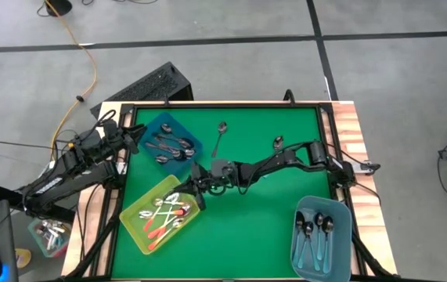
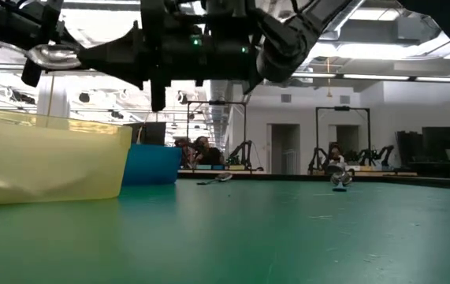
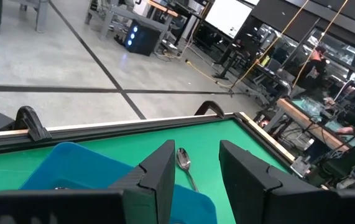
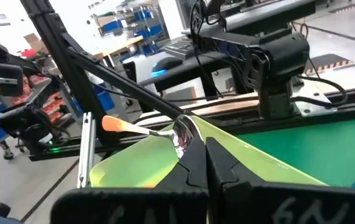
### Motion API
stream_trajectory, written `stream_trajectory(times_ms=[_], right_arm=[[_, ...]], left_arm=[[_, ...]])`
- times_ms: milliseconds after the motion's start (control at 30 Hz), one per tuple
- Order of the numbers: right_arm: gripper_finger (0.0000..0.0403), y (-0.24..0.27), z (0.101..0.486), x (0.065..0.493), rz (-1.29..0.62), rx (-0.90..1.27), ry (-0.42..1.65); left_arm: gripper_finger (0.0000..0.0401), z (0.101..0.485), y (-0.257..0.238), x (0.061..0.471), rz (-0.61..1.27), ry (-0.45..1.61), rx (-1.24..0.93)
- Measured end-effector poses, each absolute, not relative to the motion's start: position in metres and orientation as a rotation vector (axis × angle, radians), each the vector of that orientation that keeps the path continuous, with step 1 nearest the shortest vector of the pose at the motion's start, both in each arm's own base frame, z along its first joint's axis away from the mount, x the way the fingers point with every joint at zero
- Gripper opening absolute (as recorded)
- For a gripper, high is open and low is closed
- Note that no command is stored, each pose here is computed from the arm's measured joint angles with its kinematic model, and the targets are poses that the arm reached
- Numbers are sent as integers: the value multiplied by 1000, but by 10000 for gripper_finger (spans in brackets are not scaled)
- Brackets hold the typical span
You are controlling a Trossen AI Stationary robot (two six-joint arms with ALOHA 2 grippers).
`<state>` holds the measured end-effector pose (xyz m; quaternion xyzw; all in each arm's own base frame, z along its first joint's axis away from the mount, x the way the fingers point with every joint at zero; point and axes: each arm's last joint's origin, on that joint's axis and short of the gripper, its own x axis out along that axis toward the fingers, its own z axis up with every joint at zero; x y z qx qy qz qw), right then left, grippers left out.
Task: Sort silverware by color (type)
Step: Put the orange spoon into the green bin
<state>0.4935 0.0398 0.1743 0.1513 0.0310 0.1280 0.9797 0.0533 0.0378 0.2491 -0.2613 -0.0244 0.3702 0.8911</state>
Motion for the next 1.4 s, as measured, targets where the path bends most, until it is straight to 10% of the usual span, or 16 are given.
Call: stream_trajectory(times_ms=[1400], right_arm=[[0, 63, 191, 509, -15, -24, 299]], left_arm=[[110, 249, 39, 52, 814, -69, -552]])
